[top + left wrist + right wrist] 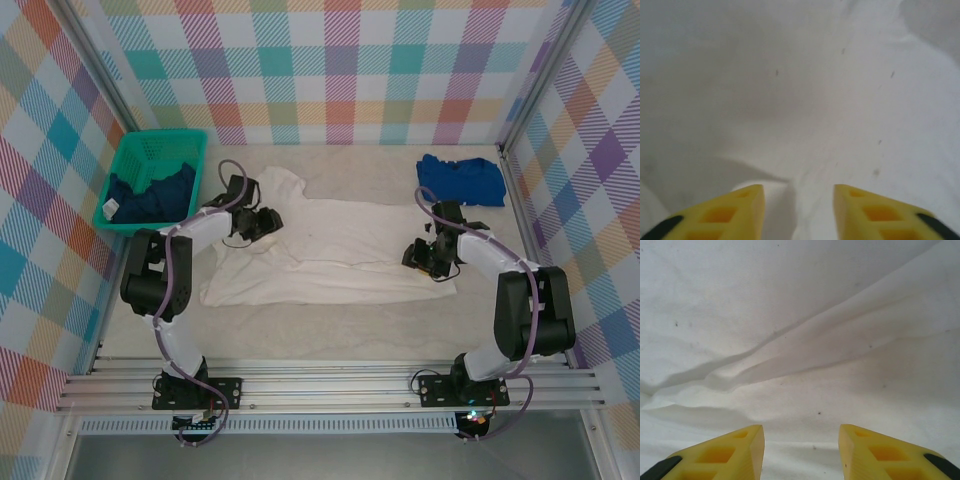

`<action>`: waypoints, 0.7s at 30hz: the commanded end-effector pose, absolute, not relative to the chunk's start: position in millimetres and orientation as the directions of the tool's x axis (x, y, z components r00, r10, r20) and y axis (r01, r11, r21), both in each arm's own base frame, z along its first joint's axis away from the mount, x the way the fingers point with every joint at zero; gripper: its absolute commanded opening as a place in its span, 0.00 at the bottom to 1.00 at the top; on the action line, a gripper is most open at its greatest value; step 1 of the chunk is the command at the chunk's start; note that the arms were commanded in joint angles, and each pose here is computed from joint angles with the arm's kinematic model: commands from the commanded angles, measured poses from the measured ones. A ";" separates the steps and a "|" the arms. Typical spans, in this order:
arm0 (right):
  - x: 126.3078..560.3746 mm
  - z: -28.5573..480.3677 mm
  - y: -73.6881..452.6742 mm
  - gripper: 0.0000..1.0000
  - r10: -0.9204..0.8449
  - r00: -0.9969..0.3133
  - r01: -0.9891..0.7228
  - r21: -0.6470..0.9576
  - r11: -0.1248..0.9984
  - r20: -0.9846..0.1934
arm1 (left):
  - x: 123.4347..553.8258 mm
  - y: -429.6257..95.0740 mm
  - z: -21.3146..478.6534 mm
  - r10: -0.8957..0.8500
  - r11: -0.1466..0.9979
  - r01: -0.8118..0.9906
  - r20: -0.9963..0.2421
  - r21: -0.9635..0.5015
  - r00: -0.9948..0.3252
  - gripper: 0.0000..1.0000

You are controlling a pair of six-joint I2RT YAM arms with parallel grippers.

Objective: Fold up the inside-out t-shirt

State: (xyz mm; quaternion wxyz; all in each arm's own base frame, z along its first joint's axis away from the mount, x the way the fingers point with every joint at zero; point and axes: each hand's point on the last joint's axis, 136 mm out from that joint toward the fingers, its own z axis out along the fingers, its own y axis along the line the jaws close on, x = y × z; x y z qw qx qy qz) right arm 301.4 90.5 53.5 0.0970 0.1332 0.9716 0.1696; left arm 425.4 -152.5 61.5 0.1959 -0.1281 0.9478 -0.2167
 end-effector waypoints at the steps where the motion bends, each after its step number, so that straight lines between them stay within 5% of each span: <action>1: 304.2 59.8 97.5 0.43 0.262 -0.951 0.185 0.381 0.906 -0.163 | 393.0 -161.8 62.4 -0.212 0.913 -0.083 -0.291 -0.400 -0.933 0.47; 8: 303.1 58.6 98.1 0.43 0.256 -0.953 0.179 0.381 0.907 -0.163 | 381.3 -167.5 52.8 -0.177 0.918 -0.065 -0.258 -0.391 -0.950 0.46; 21: 302.4 52.1 98.8 0.43 0.253 -0.956 0.180 0.381 0.907 -0.151 | 404.0 -189.2 61.8 -0.125 0.908 0.008 -0.289 -0.420 -0.949 0.05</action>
